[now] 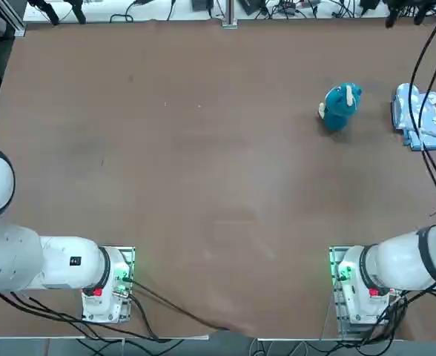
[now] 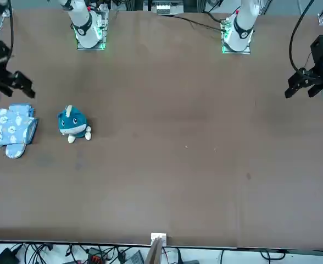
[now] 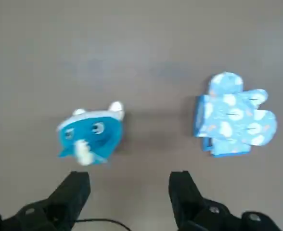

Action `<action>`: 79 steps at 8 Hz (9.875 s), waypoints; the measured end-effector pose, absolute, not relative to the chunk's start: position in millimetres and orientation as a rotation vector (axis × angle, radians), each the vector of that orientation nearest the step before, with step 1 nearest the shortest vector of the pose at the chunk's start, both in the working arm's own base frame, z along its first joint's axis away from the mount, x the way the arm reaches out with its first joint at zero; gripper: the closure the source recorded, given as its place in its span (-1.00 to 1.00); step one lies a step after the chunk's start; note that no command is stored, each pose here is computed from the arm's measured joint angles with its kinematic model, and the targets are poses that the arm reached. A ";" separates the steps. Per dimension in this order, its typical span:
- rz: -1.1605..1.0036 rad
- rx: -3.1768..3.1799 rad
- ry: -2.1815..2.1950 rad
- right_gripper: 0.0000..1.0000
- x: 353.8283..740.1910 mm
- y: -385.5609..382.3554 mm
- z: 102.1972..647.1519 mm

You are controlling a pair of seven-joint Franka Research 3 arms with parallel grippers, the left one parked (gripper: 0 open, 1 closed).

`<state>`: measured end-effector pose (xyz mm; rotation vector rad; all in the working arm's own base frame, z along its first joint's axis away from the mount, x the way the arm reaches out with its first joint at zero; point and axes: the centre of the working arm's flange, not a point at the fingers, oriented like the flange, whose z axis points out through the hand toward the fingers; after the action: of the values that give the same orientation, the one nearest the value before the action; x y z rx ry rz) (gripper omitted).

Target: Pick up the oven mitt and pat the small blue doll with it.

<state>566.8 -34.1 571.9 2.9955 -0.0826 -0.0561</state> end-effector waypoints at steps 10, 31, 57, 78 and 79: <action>-0.034 2.707 -0.068 -0.91 554.4 -171.1 292.8; 0.048 2.443 -0.035 0.92 564.4 -208.8 293.6; -0.384 2.753 -0.256 0.92 633.9 -0.4 459.7; -0.287 2.690 -0.338 0.92 664.5 -57.9 439.9; -0.309 2.649 -0.292 0.92 661.7 -91.1 443.1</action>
<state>661.7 -91.1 443.1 2.6492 -0.2921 -0.3086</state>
